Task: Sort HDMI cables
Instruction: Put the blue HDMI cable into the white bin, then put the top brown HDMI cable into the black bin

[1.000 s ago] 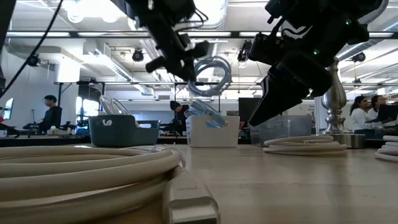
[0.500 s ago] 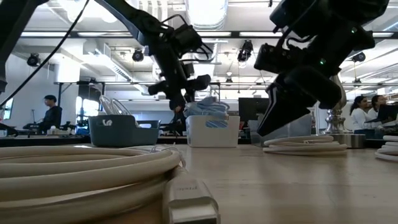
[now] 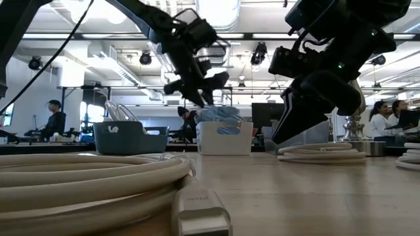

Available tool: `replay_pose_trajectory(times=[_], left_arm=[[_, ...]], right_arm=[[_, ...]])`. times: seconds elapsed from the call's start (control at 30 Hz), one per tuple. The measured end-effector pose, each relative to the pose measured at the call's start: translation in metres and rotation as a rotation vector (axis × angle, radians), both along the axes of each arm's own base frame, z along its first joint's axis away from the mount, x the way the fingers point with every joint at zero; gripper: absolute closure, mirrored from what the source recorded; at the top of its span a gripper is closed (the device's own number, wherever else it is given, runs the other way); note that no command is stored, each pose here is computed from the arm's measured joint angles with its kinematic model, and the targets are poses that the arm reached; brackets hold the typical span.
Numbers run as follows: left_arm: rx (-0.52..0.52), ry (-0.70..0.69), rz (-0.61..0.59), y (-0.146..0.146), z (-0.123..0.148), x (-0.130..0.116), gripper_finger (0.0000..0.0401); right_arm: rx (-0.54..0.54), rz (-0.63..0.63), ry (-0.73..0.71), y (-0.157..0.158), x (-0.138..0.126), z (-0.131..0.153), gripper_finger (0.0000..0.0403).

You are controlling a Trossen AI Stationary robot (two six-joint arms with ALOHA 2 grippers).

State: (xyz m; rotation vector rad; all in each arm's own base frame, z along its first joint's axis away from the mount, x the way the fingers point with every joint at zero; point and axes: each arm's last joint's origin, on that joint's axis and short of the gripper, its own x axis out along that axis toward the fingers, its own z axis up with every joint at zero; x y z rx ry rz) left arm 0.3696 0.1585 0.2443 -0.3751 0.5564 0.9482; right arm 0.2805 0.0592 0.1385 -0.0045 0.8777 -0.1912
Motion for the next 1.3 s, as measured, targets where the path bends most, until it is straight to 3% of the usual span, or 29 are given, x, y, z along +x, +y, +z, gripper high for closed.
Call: replay_pose_trajectory(times=[0.2,0.43,0.6,0.77,1.07,1.3], left_arm=[[0.047,-0.019,-0.051,-0.007,0.021,0.008,0.0268],[0.042,-0.015,-0.083,-0.014,0.022,0.011,0.0268],[-0.016,0.008,-0.260,-0.028,0.019,0.016,0.0268],[0.002,0.051,-0.361,-0.043,0.018,0.020,0.0268],[0.020,0.071,-0.418,-0.058,0.018,0.024,0.0268],[0.032,0.082,-0.454,-0.068,0.018,0.026,0.0268]], right_arm=[[0.009,-0.006,0.002,0.001,-0.001,-0.001,0.0351],[0.025,-0.030,0.018,0.000,-0.006,-0.006,0.0351],[0.033,-0.051,0.041,-0.001,-0.012,-0.013,0.0351],[0.056,-0.059,0.040,0.005,-0.015,-0.014,0.0351],[0.038,-0.012,0.009,0.009,-0.005,-0.003,0.0351],[0.069,-0.021,0.084,0.002,0.000,0.005,0.0351]])
